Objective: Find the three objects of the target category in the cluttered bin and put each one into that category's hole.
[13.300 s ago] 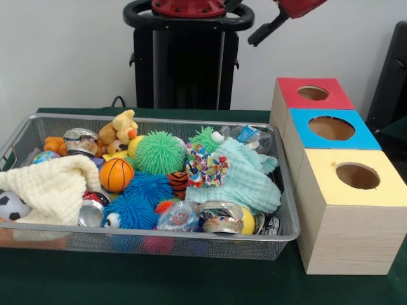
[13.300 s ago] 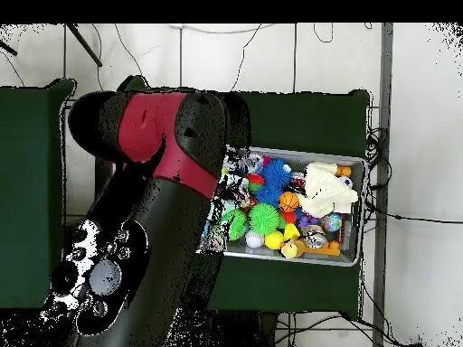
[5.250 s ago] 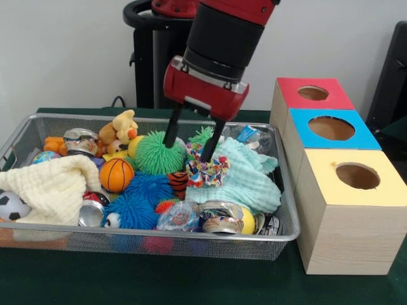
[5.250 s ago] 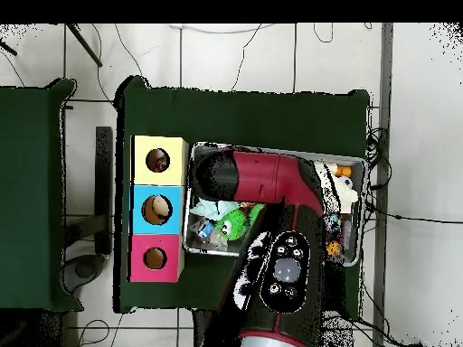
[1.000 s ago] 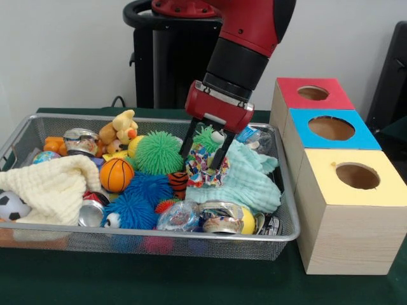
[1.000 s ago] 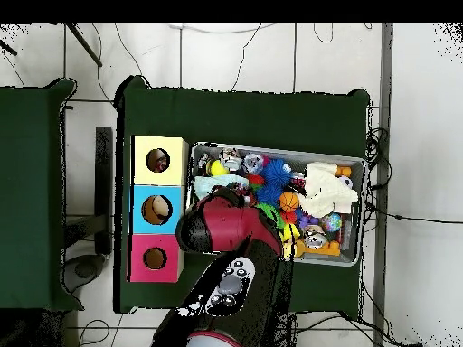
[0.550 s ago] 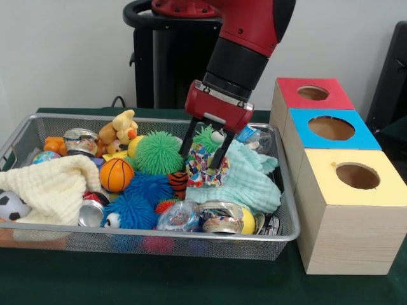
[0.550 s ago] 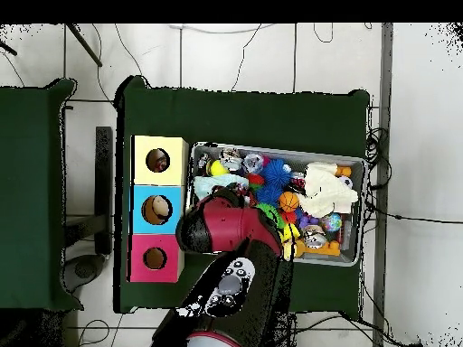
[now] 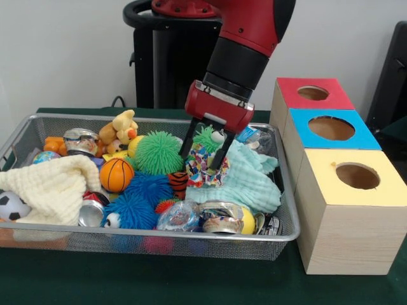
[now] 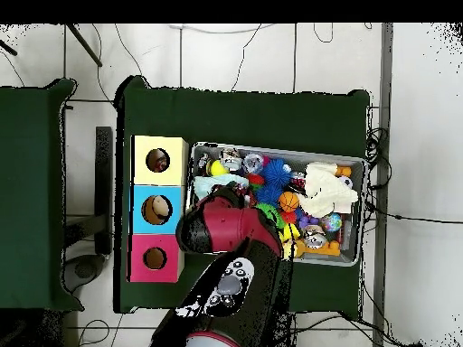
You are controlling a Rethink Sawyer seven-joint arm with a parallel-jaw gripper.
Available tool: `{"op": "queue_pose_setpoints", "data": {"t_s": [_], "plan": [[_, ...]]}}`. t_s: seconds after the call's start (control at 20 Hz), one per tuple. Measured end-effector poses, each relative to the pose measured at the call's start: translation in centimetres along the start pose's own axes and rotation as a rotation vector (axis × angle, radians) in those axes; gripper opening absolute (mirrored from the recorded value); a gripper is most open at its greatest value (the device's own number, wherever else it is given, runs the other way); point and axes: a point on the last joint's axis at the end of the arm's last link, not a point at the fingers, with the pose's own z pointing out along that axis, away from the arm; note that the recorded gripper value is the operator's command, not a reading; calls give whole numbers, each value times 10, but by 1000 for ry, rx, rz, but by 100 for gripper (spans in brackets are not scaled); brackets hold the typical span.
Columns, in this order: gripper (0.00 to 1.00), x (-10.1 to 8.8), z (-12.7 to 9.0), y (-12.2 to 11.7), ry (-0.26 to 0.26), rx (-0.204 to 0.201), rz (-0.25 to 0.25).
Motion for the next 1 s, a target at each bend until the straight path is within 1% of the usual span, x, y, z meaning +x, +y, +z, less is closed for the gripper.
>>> {"op": "queue_pose_setpoints", "data": {"t_s": [0.2,0.35,0.4,0.55,0.65,0.7,1.0], "plan": [[100,2,1,0,3,1,-1],[100,7,2,0,13,1,-1],[0,13,2,-1,25,3,-1],[0,19,3,-1,36,4,-2],[0,25,3,-2,48,5,-2],[0,32,3,-2,61,6,-3],[0,37,5,-2,70,7,-5]]}}
